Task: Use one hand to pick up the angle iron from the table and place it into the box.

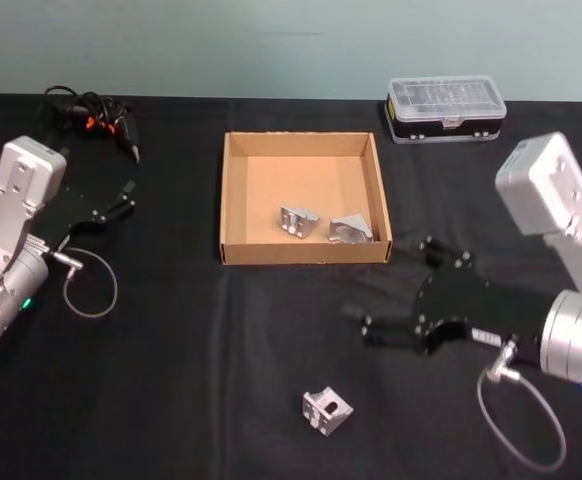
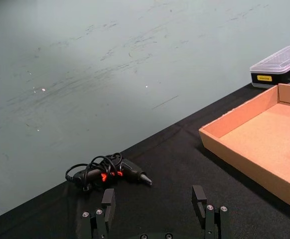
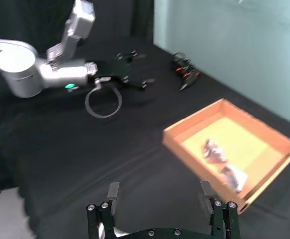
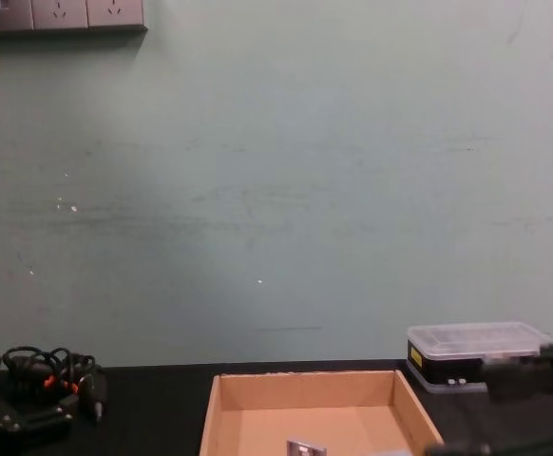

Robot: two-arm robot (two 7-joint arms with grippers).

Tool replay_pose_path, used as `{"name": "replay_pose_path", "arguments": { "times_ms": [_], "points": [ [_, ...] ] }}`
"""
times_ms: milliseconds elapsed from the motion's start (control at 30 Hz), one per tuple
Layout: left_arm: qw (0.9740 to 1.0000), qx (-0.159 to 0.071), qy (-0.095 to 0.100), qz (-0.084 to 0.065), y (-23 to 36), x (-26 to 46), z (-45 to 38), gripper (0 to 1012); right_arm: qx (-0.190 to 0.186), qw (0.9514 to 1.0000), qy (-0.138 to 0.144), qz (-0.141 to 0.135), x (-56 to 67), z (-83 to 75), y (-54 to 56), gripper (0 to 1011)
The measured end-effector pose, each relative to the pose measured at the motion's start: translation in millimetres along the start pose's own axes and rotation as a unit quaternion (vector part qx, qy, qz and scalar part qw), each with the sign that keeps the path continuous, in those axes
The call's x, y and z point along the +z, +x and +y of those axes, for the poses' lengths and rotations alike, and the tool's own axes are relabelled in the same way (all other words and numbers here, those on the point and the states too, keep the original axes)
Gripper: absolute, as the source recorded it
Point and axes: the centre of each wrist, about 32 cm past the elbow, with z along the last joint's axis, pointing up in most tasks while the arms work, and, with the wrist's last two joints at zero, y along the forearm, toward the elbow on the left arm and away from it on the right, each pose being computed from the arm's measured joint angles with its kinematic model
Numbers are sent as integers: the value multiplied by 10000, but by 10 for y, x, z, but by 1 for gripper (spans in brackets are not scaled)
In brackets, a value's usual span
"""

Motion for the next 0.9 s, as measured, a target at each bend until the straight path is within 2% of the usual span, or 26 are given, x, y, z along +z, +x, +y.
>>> {"name": "replay_pose_path", "arguments": {
  "times_ms": [300, 567, 900],
  "points": [
    [10000, 0, 0, 0, 0, 0, 0, 1011, 392, 9984, -401, 80, 24, 13, -154, 1003],
    [10000, 0, 0, 0, 0, 0, 0, 1011, 685, 9944, -801, -52, 9, 87, -245, 1003],
    [10000, 0, 0, 0, 0, 0, 0, 1011, 719, 9912, -1106, -74, -85, 164, -302, 1003]
  ]
}}
